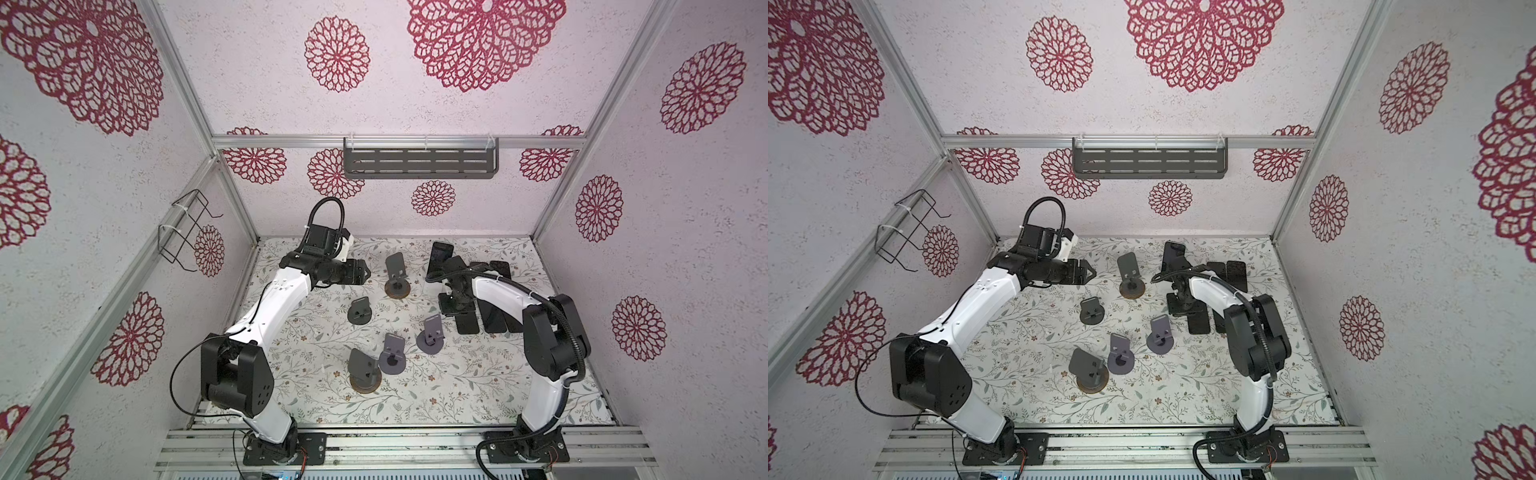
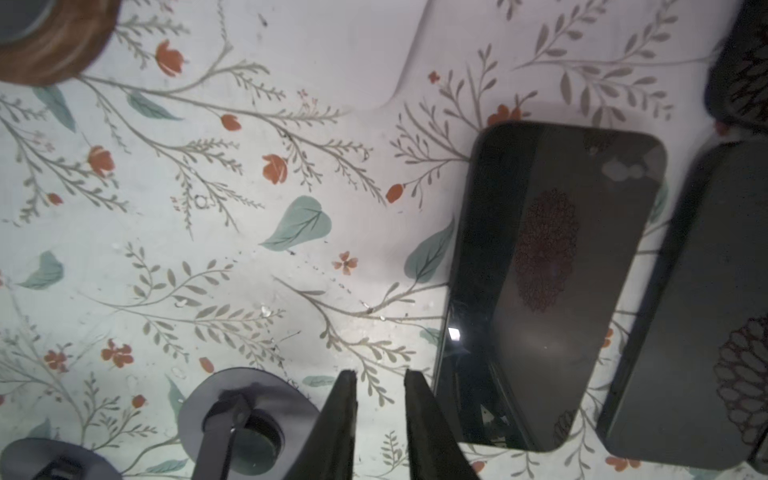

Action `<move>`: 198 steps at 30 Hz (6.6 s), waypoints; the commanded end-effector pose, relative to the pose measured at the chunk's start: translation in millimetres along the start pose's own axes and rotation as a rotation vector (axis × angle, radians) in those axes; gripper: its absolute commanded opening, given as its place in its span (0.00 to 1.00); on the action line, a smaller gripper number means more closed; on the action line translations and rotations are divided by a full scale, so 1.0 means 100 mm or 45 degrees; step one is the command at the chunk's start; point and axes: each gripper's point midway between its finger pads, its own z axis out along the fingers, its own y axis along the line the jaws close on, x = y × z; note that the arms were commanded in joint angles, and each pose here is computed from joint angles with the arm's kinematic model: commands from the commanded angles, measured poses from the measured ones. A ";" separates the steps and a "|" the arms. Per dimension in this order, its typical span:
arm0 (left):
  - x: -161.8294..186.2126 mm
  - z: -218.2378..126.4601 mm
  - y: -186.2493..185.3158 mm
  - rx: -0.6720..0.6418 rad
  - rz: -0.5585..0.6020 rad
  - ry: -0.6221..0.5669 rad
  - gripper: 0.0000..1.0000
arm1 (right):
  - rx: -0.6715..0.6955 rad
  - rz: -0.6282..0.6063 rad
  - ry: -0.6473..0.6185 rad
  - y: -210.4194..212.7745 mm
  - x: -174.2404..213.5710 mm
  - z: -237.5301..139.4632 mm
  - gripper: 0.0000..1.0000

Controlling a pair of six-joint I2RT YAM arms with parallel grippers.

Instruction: Remove the phone from the phone stand

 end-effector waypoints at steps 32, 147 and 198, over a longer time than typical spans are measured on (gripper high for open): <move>-0.08 -0.06 -0.03 0.008 0.037 -0.027 0.79 | 0.116 0.103 -0.012 -0.42 0.02 0.25 0.17; 0.07 -0.12 -0.45 0.176 0.313 0.018 0.82 | -1.029 -0.326 -1.054 0.09 -2.00 -2.06 0.06; -0.04 -0.14 -2.40 1.230 0.527 -0.047 0.16 | -1.552 -0.997 -0.653 0.88 -0.18 -2.69 0.08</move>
